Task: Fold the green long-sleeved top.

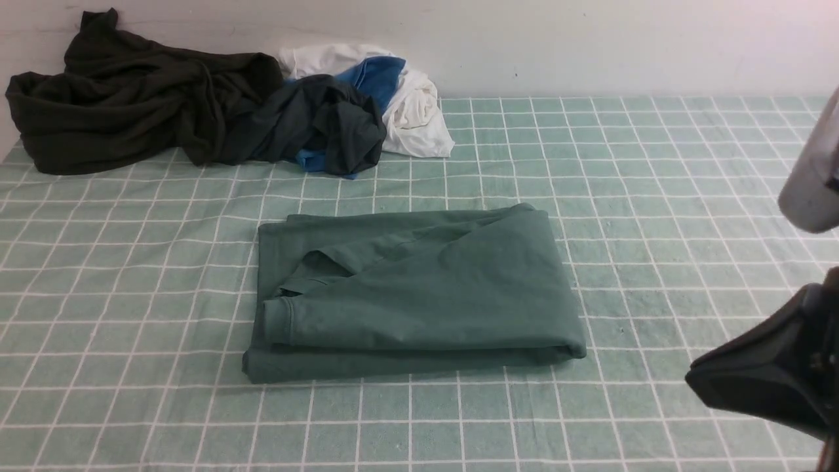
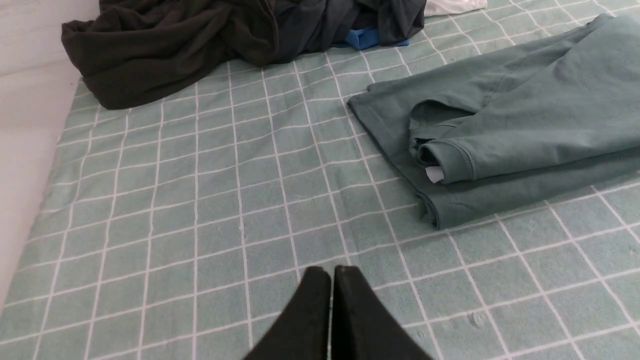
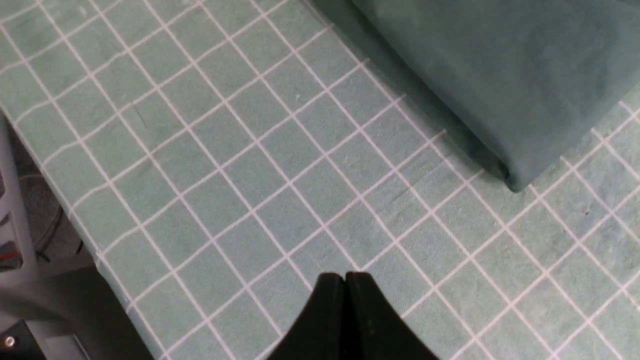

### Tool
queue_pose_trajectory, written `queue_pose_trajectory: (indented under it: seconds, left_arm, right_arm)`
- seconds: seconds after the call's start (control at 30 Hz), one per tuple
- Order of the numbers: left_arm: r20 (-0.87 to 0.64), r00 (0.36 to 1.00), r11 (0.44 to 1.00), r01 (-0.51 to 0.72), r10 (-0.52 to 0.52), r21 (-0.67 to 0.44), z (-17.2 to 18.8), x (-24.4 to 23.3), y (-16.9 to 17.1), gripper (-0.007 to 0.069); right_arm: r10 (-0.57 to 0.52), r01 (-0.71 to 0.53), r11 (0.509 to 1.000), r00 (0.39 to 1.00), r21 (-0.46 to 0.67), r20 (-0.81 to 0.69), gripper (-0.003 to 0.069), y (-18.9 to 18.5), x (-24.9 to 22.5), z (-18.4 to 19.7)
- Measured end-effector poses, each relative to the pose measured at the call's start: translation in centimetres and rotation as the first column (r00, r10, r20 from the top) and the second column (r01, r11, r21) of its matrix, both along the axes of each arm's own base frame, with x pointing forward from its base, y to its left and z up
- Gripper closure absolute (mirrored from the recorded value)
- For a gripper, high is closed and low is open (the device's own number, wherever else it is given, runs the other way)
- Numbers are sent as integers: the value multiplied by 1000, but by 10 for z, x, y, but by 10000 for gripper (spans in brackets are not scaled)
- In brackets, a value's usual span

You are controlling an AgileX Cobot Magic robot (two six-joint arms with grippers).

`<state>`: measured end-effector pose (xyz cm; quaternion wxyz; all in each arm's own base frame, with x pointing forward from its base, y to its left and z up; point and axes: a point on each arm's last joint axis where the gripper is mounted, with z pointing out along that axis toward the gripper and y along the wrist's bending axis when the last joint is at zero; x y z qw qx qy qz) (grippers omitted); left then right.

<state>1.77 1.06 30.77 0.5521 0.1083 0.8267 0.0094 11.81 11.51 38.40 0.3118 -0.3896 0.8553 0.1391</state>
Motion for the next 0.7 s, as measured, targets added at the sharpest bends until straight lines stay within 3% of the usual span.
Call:
queue_pose_trajectory:
  seconds: [0.2,0.37,0.6,0.63,0.67,0.7]
  left_arm:
    - [1,1000,1000,-1,1,0,0,0,0,629]
    - [1,1000,1000,-2,2,1,0,0,0,629]
    - [2,1000,1000,-4,4,5,0,0,1,629]
    - [2,1000,1000,-4,4,5,0,0,1,629]
    - [2,1000,1000,-4,4,5,0,0,1,629]
    - [2,1000,1000,-4,4,5,0,0,1,629]
  right_arm:
    - [-24,1,989,988,149,153,671,-7,-7,15]
    - [-74,6,970,959,242,275,671,-15,-11,-3]
    - [-401,142,832,821,536,406,673,-71,-41,-67]
    - [-486,194,795,771,574,413,673,-77,-44,-80]
    - [-507,205,783,757,588,411,673,-80,-45,-85]
    - [-598,261,726,696,636,397,673,-89,-50,-109]
